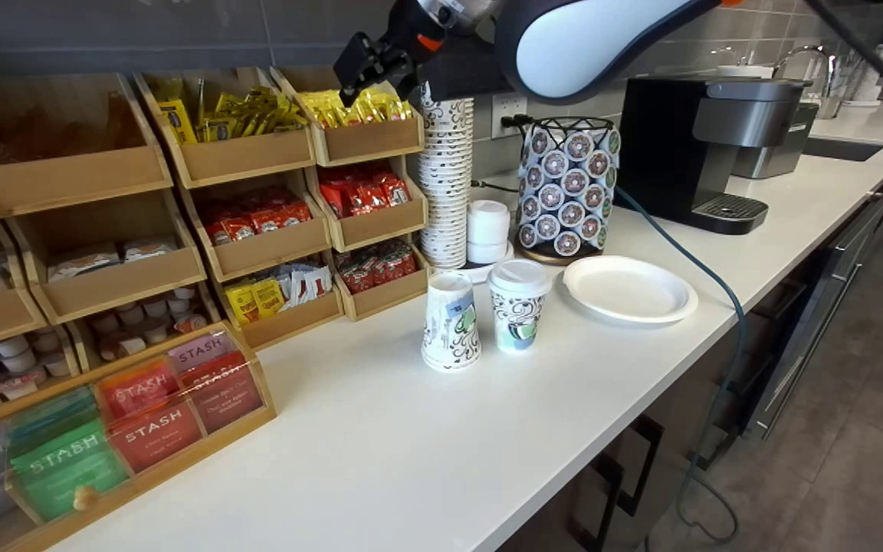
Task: Put two yellow sachets on the plate
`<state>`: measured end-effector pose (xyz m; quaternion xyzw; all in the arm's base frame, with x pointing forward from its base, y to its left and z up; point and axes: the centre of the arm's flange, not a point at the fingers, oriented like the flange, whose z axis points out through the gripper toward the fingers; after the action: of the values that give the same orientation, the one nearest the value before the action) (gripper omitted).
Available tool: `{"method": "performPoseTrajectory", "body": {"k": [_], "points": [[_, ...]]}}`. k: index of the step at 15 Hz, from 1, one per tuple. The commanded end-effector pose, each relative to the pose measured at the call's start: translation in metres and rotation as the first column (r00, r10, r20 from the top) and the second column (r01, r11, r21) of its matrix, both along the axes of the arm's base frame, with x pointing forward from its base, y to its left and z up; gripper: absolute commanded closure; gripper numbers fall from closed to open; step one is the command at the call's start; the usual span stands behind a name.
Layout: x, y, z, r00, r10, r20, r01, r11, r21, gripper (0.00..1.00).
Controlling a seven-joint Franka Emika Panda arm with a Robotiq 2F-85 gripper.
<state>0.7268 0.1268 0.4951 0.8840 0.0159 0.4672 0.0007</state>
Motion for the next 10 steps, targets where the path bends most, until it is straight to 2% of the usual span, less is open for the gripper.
{"method": "performPoseTrajectory", "body": {"k": [1,5,6,7,8,9,10], "points": [[0.040,0.007,-0.010,0.996,-0.018,0.086,0.016,1.000,0.024,0.00],[0.053,0.004,-0.017,0.991,-0.026,0.128,0.025,1.000,0.015,0.00],[0.055,0.004,-0.019,0.991,-0.027,0.132,0.026,1.000,0.013,0.04],[0.058,0.004,-0.020,0.991,-0.028,0.135,0.027,1.000,0.010,0.19],[0.059,0.005,-0.020,0.991,-0.029,0.134,0.028,1.000,0.007,0.28],[0.060,0.006,-0.020,0.991,-0.029,0.133,0.029,1.000,0.004,0.29],[0.061,0.006,-0.019,0.991,-0.029,0.134,0.030,1.000,-0.005,0.37]]}}
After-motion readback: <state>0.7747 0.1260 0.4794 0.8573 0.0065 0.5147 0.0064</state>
